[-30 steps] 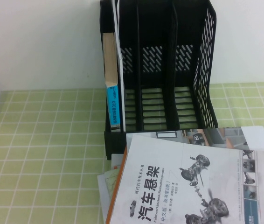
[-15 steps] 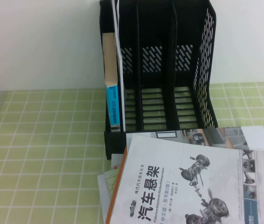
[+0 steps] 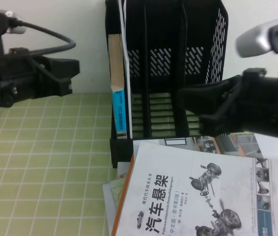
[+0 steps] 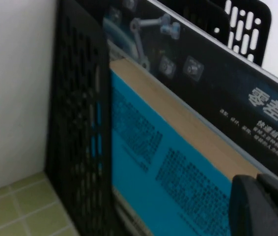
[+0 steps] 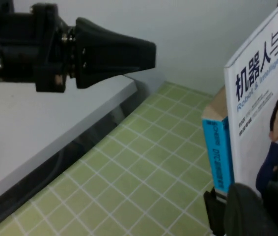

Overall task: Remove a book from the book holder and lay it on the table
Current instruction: Hold the bookshelf

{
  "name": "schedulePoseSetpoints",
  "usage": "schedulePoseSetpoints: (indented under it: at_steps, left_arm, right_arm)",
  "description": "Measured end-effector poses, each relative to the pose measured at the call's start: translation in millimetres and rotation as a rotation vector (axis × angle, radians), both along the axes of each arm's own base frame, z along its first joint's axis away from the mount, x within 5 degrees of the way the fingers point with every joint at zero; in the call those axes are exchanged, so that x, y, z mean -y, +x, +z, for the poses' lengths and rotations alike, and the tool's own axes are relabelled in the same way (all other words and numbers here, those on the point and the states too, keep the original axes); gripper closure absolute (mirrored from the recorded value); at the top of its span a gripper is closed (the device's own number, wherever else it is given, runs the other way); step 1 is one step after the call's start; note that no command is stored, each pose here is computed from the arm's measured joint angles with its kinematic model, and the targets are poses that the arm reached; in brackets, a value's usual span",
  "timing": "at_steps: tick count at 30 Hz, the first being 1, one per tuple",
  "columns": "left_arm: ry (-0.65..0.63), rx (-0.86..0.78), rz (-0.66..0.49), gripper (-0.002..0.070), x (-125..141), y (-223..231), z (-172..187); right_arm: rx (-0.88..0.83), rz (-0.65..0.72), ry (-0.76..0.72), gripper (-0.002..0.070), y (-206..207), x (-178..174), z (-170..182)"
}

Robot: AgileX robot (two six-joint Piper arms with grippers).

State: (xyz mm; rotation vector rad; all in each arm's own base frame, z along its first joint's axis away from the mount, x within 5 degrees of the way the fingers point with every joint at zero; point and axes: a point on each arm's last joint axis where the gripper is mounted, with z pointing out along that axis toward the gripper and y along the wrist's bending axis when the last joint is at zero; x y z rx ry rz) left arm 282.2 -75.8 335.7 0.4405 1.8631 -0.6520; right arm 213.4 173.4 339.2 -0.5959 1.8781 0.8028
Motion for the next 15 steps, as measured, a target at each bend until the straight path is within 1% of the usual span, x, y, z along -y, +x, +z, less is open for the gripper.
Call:
schedulePoseSetpoints:
  at_steps: [4,5,7,11,13,15]
  left_arm:
    - [-0.027,-0.040,-0.180,0.0678,15,32,-13]
    - [-0.032,-0.046,-0.210,0.0678,17,36,-15]
    - [-0.043,-0.064,-0.257,0.0678,21,45,-20]
    - [-0.027,-0.087,-0.276,0.0678,22,54,-30]
    - [-0.013,-0.094,-0.283,0.0678,22,54,-34]
    - [-0.008,-0.096,-0.283,0.0678,22,55,-35]
  right_arm:
    - [0.024,-0.056,-0.060,0.0574,11,-28,-21]
    - [0.033,-0.065,-0.075,0.0558,14,-33,-23]
    - [0.033,-0.061,-0.093,0.0503,22,-43,-28]
    - [0.014,-0.075,-0.069,0.0357,40,-60,-27]
    - [0.014,-0.102,-0.059,0.0311,50,-66,-27]
    - [0.020,-0.122,-0.050,0.0290,59,-72,-25]
